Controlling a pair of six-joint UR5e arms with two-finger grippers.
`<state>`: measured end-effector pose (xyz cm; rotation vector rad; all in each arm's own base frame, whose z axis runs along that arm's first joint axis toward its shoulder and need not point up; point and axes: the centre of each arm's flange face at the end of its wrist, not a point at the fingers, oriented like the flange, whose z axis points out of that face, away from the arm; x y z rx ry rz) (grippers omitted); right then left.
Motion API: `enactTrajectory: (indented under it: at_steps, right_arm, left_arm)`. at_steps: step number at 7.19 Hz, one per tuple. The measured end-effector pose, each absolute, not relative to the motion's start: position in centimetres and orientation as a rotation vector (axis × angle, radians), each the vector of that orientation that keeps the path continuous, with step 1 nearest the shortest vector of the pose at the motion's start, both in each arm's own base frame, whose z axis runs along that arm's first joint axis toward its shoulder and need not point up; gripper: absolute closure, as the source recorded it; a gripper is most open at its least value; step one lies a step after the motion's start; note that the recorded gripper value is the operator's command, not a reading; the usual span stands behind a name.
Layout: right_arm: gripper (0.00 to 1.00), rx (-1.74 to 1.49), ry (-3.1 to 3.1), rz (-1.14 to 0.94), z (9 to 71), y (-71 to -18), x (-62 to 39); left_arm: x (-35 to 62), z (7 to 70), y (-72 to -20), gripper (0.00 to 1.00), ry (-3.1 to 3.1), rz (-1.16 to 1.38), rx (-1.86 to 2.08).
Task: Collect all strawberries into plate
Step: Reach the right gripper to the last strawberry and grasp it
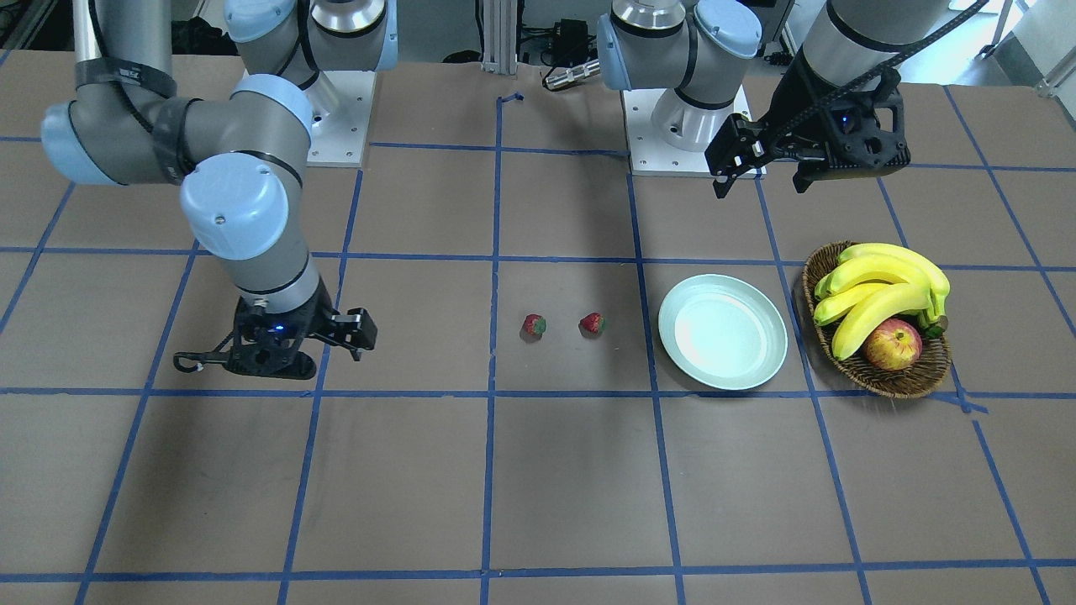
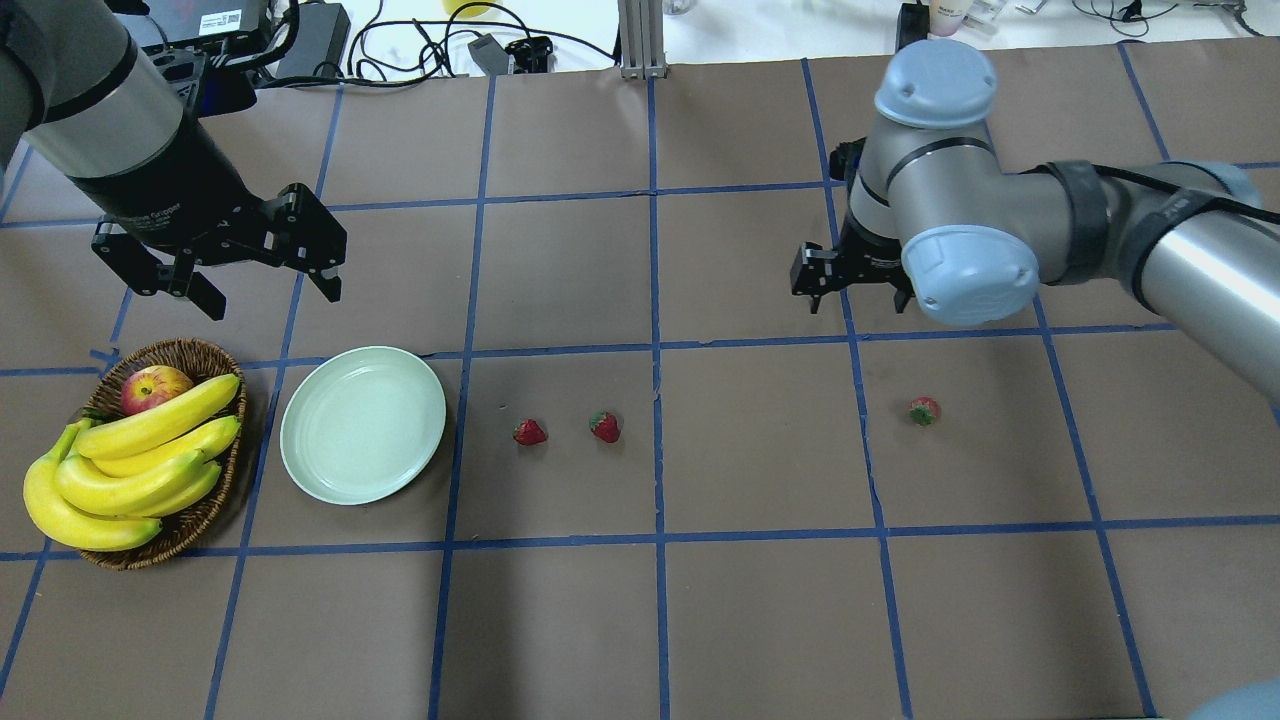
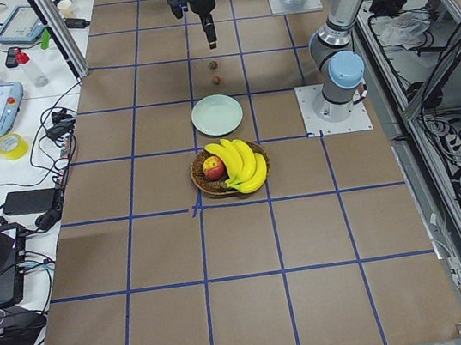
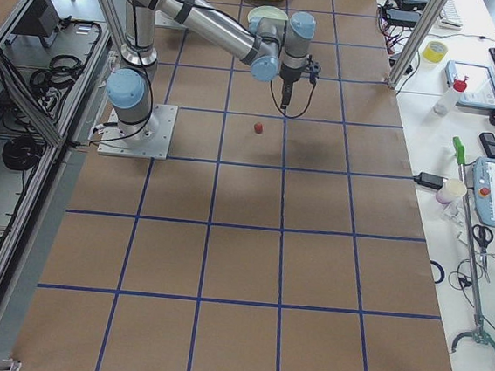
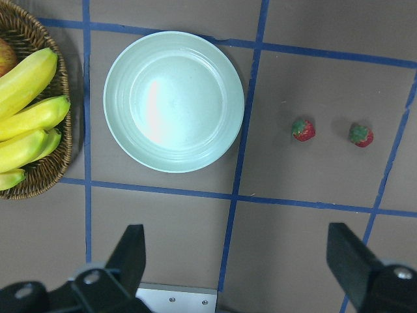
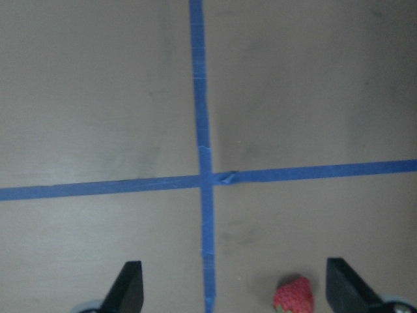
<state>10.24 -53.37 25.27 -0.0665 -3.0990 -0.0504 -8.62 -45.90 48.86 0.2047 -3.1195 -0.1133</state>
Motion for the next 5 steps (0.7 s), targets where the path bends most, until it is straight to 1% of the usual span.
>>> enactTrajectory:
  at_steps: [2,4,5]
  right_arm:
    - [0.04,-0.06,-3.109,-0.052,21.8,-50.9,6.4]
    - [0.11,-0.076,-3.147,-0.107,18.5,-47.7,6.6]
    - [0.2,-0.078,-3.152,-0.138,17.5,-46.7,6.8]
  left_arm:
    - [-8.6,48.9,-45.9,0.0,-3.119,-0.113,0.205]
    - [-8.6,48.9,-45.9,0.0,-3.119,-0.114,0.205]
    - [-8.6,48.9,-45.9,0.0,-3.119,-0.114,0.205]
